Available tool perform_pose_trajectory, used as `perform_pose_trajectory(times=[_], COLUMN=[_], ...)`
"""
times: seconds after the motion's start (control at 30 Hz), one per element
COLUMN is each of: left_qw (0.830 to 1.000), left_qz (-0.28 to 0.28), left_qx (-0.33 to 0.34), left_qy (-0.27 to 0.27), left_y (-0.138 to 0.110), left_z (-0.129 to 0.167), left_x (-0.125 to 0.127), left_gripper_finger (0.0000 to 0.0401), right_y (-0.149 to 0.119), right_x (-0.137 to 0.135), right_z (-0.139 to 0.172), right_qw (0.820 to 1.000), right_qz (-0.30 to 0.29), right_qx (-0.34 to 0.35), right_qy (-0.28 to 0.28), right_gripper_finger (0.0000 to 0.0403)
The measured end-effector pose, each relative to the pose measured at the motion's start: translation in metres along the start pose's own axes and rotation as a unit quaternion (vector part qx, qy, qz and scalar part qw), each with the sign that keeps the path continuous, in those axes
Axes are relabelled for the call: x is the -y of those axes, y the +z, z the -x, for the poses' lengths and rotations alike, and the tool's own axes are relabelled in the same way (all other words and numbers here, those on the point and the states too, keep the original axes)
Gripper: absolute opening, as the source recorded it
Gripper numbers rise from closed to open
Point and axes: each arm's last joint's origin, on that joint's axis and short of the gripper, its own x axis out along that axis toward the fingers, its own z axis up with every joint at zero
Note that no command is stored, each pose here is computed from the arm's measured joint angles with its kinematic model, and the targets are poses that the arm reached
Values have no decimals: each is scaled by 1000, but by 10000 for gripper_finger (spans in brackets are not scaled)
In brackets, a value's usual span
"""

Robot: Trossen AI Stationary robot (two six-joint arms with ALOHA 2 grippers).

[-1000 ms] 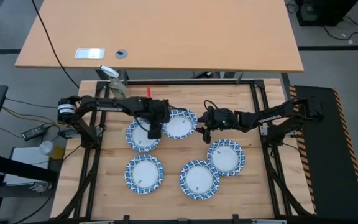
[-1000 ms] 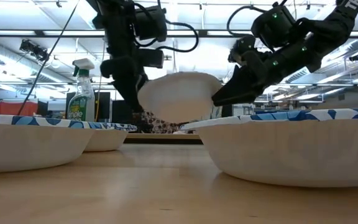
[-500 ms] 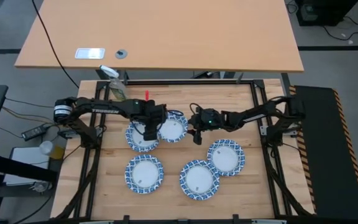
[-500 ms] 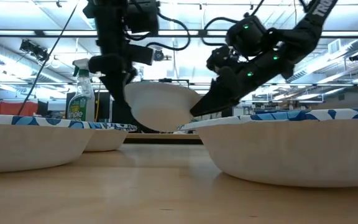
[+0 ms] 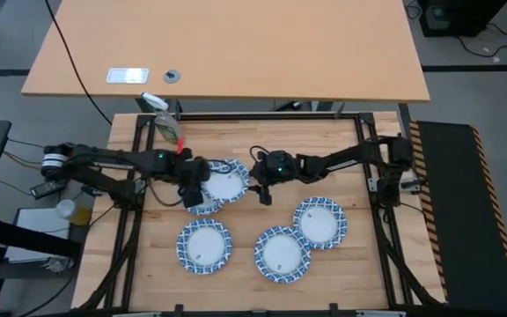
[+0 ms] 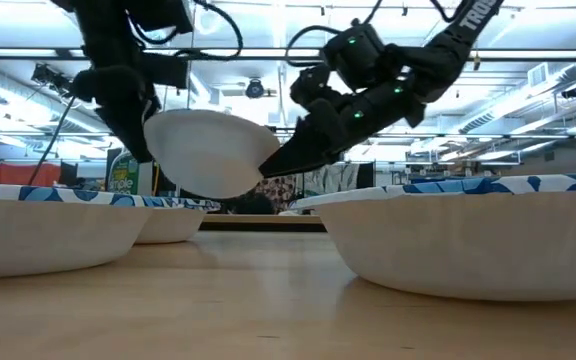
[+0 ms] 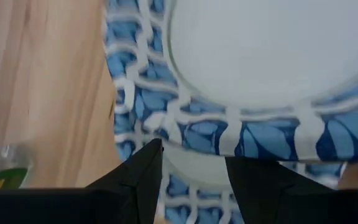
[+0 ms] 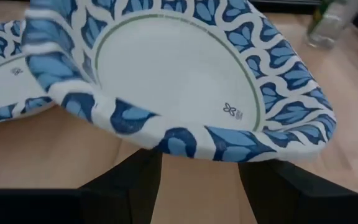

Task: Nest bowls inside each other
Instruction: Stack the white bowl on top of the other white bowl

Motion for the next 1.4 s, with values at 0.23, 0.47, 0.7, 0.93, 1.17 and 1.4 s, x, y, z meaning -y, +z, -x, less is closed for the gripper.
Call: perform_pose_trajectory(times=[0.23,0.47,0.7,0.93,1.17,1.4], left_qw=[999,996,996,992,994,997], left_qz=[22,31,36,48,53,58], left_qx=[-41,-80,-79,-109,-91,-60], left_qy=[6,16,23,32,21,-6], left_y=[-30,-51,-54,-57,-48,-37], left_z=[-2,-1,0,5,14,22], left_x=[13,28,32,29,30,33], left_gripper_finger=[178,178,178,178,178,178], right_y=[13,25,29,19,20,13], right_x=[1,2,2,3,3,1], right_z=[-34,-56,-52,-51,-47,-43], right_qw=[999,997,996,994,993,987], right_qz=[22,47,60,54,54,46], right_qx=[-2,-34,-43,-96,-108,-155], right_qy=[35,49,40,15,-2,6], right_gripper_finger=[216,216,216,216,217,217])
